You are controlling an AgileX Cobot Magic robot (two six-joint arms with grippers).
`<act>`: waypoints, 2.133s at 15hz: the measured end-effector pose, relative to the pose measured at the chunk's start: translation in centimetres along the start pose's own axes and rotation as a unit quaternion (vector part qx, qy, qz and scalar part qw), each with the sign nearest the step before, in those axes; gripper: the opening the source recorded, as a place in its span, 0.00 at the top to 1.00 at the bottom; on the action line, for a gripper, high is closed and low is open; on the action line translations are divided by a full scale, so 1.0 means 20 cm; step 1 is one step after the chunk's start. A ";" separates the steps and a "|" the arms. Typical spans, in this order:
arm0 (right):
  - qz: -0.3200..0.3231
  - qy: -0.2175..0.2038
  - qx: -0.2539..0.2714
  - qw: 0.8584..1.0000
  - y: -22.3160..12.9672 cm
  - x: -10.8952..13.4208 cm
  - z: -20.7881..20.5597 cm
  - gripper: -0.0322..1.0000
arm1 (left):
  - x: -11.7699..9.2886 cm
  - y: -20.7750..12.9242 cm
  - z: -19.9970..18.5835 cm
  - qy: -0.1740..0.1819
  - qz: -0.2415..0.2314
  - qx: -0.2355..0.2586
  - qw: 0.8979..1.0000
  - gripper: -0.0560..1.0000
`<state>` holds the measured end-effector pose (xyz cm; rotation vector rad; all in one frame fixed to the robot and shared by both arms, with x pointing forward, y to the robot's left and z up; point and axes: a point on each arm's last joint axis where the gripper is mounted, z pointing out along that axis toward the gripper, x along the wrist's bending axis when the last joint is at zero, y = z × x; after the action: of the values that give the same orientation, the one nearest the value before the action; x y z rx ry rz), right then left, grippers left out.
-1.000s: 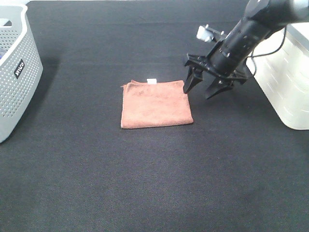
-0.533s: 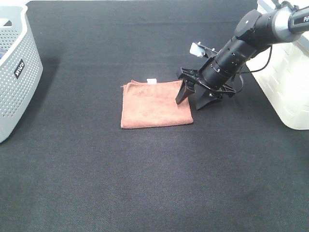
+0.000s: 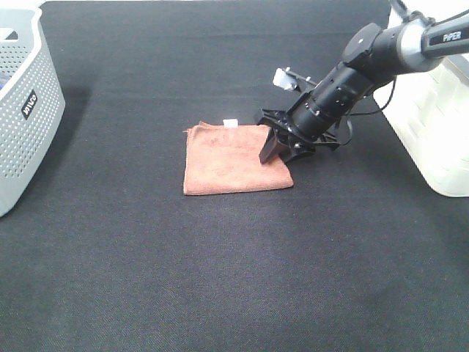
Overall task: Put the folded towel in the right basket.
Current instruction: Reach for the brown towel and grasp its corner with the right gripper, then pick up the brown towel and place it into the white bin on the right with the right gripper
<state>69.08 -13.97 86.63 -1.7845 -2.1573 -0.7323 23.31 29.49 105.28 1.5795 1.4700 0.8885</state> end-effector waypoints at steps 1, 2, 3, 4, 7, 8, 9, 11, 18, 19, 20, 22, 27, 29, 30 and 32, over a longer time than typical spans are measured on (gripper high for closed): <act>0.001 0.001 0.001 1.000 0.00 0.00 0.01 0.75 | 0.00 0.00 0.00 0.000 0.000 0.000 1.000 0.12; 0.000 0.000 0.000 1.000 0.00 0.00 0.01 0.84 | 0.00 0.00 0.00 0.000 0.000 0.000 1.000 0.12; -0.001 0.002 -0.002 1.000 0.01 0.00 0.00 0.92 | 0.00 0.00 0.00 0.000 0.000 0.000 1.000 0.12; 0.000 0.005 -0.002 1.000 0.03 0.01 -0.01 0.96 | 0.00 0.00 0.00 0.000 0.000 0.000 1.000 0.12; -0.010 0.013 0.006 1.000 0.09 0.07 -0.09 0.96 | 0.00 0.00 0.00 0.000 0.000 0.000 1.000 0.12; -0.014 0.018 0.010 1.000 0.11 0.10 -0.13 0.96 | 0.00 0.00 0.00 0.000 0.000 0.000 1.000 0.12; -0.022 0.020 0.016 0.999 0.13 0.13 -0.16 0.96 | 0.00 0.00 0.00 0.000 0.000 0.000 1.000 0.12; -0.036 0.011 0.023 0.999 0.17 0.17 -0.25 0.96 | 0.00 0.00 0.00 0.000 0.000 0.000 1.000 0.12; -0.088 -0.075 -0.065 0.991 0.23 0.41 -0.84 0.96 | 0.00 0.00 0.00 0.000 0.000 0.000 1.000 0.12; -0.106 -0.094 -0.092 0.986 0.21 0.47 -0.98 0.96 | 0.00 0.00 0.00 0.000 0.000 0.000 1.000 0.12; -0.119 -0.115 -0.112 0.980 0.19 0.50 -1.09 0.96 | 0.00 0.00 0.00 0.000 0.000 0.000 1.000 0.12; -0.129 -0.149 -0.151 0.969 0.14 0.54 -1.29 0.96 | 0.00 0.00 0.00 0.000 0.000 0.000 1.000 0.12; -0.052 -0.204 -0.251 0.945 0.06 0.28 -1.81 0.96 | 0.00 0.00 0.00 0.000 0.000 0.000 1.000 0.12; -0.004 -0.215 -0.269 0.939 0.03 0.10 -1.92 0.96 | 0.00 0.00 0.00 0.000 0.000 0.000 1.000 0.12; -0.004 -0.215 -0.269 0.939 0.03 0.10 -1.92 0.96 | 0.00 0.00 0.00 0.000 0.000 0.000 1.000 0.12; 0.047 -0.220 -0.292 0.929 0.00 -0.10 -2.03 0.96 | 0.00 0.00 0.00 0.000 0.000 0.000 1.000 0.12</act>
<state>64.41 -36.90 119.90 -2.5448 -2.2421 -1.1307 23.31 29.49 105.28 1.5795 1.4700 0.8885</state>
